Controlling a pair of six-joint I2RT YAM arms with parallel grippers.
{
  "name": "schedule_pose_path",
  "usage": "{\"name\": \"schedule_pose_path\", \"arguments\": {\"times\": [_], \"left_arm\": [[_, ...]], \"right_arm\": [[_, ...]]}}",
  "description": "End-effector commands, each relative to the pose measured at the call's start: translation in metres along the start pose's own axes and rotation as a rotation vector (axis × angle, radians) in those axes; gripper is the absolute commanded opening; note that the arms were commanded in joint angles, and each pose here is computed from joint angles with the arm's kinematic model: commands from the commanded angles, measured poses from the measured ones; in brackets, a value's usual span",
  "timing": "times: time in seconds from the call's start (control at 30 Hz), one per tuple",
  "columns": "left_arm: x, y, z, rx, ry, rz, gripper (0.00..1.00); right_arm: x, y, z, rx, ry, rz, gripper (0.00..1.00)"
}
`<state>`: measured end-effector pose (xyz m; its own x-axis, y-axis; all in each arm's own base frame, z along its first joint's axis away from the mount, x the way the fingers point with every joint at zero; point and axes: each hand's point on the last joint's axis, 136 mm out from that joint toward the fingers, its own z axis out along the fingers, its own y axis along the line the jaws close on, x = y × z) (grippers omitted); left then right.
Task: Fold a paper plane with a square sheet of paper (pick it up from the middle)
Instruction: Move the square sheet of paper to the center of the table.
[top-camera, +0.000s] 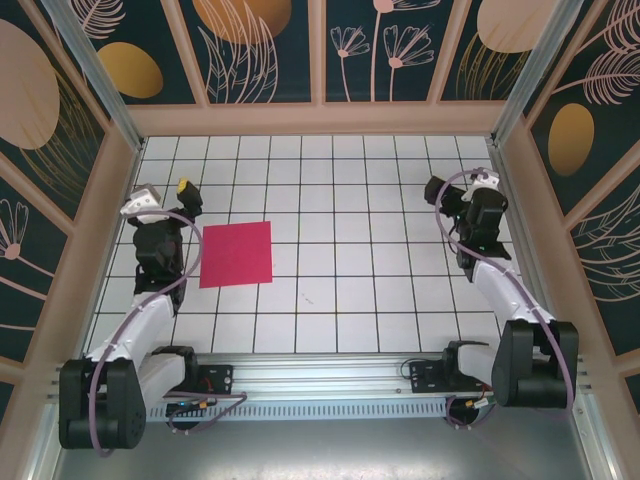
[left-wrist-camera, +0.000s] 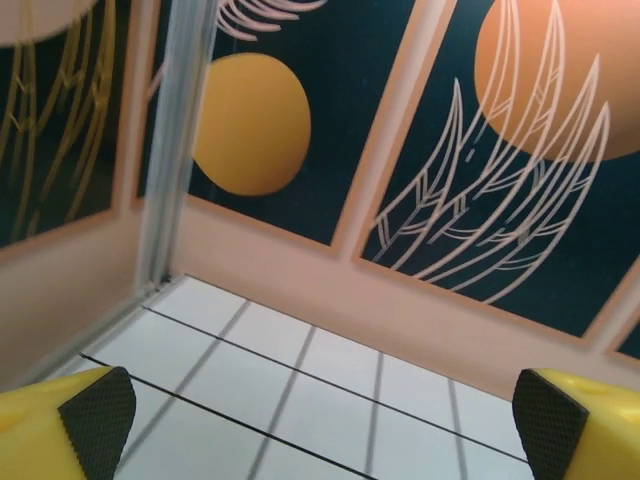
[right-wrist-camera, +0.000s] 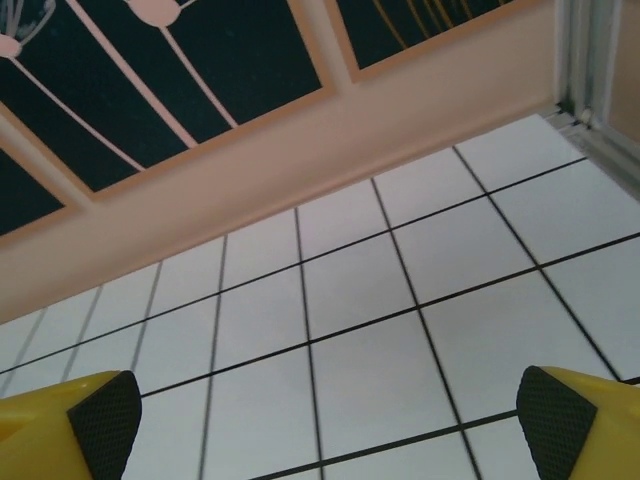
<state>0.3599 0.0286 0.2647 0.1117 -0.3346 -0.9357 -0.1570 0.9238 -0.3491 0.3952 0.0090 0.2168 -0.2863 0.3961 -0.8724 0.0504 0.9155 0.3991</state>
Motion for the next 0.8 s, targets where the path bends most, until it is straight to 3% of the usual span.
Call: {"name": "schedule_pose_path", "arguments": {"times": [0.0, 0.1, 0.17, 0.2, 0.27, 0.37, 0.6, 0.77], "left_arm": [[0.048, -0.005, -0.008, 0.016, 0.271, -0.215, 0.99], [0.069, -0.052, -0.022, 0.3, 0.378, -0.33, 0.99], [0.093, -0.069, -0.023, 0.353, 0.543, -0.426, 0.95], [0.109, -0.076, -0.024, 0.355, 0.636, -0.407, 0.95], [0.151, -0.073, -0.031, 0.221, 0.816, -0.276, 0.98], [0.19, -0.06, -0.045, 0.085, 0.971, -0.17, 0.99], [0.224, -0.037, -0.058, -0.083, 1.084, -0.032, 0.98], [0.246, -0.051, -0.063, -0.084, 1.156, 0.037, 0.99]], "right_arm": [[0.069, 0.016, -0.018, -0.097, 0.331, 0.189, 0.99], [0.082, 0.043, -0.032, -0.238, 0.362, 0.257, 0.99], [0.093, 0.054, -0.037, -0.263, 0.386, 0.279, 0.99], [0.097, 0.058, -0.038, -0.267, 0.399, 0.28, 0.99], [0.104, 0.07, -0.04, -0.271, 0.422, 0.265, 0.99], [0.114, 0.084, -0.041, -0.269, 0.439, 0.237, 0.99], [0.137, 0.102, -0.038, -0.277, 0.512, 0.217, 0.99], [0.149, 0.106, -0.035, -0.268, 0.542, 0.204, 0.99]]}}
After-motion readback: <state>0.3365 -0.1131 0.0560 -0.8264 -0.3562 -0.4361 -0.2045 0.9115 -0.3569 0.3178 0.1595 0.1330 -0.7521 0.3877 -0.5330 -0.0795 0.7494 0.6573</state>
